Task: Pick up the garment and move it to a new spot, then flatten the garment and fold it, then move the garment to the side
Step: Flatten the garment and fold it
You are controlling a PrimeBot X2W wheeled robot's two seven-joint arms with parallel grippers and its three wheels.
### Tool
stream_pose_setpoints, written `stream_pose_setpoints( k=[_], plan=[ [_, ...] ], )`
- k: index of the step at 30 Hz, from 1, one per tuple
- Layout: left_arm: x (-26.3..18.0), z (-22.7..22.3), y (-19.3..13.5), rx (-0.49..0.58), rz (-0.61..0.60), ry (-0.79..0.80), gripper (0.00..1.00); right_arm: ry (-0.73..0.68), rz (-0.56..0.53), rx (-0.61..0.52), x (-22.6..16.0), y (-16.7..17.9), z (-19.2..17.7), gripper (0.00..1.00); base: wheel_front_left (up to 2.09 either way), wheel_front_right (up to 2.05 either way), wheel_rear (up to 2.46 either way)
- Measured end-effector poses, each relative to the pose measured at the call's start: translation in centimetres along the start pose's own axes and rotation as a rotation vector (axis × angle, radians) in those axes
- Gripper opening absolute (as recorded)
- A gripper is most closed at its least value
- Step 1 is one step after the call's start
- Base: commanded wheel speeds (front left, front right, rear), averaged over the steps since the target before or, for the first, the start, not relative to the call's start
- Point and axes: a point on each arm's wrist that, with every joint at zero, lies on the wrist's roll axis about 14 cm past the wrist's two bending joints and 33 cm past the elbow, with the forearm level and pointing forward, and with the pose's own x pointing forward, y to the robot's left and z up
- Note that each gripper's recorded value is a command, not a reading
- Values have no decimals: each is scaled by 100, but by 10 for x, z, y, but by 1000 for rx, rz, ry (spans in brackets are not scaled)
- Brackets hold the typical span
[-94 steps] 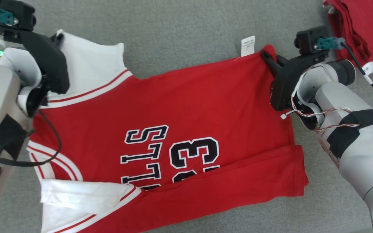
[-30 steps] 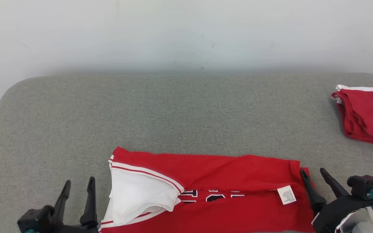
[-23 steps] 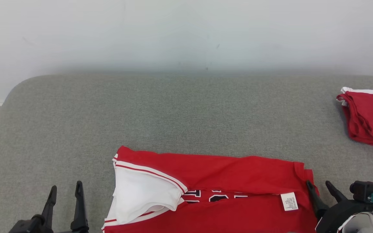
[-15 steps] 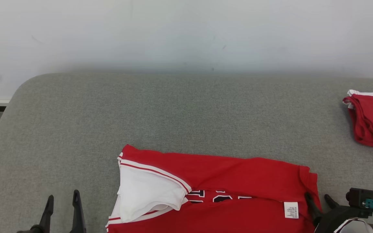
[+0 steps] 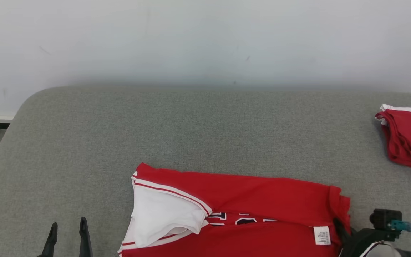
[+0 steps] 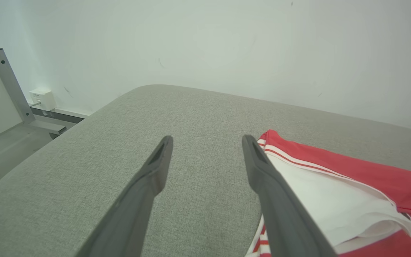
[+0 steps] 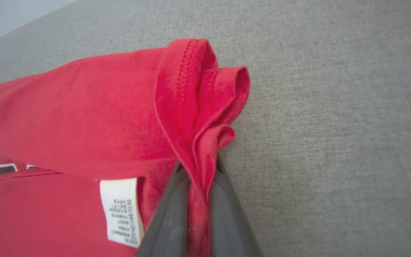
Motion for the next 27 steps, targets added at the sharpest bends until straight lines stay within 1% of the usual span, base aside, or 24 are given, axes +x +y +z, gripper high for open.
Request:
stream_pose_setpoints(
  k=[4,10,11,14,17,19,24,27],
  plan=[
    [0,0,-3,3,-10,-3,100,-33,-52,-9,-4,-23,16,0,0,0,0],
    [0,1,-9,1,-26,-8,100,-92,-190,-50,-24,-84,50,0,0,0,0],
    [0,1,-11,-2,-30,-9,100,-95,-232,-70,-32,-102,57,0,0,0,0],
    [1,1,-12,-5,-33,-10,100,-104,-256,-81,-37,-113,65,0,0,0,0],
    [2,1,-13,-6,-36,-12,100,-118,-222,-95,-35,-102,71,0,0,0,0],
    [2,1,-15,-9,-40,-12,100,-136,-178,-66,-31,-86,75,0,0,0,0],
    [2,2,-18,-14,-46,-14,100,-190,1,-96,-21,-23,88,0,0,0,0],
    [2,1,-20,-15,-53,-13,100,-200,113,-115,-17,19,88,0,0,0,0]
  ],
)
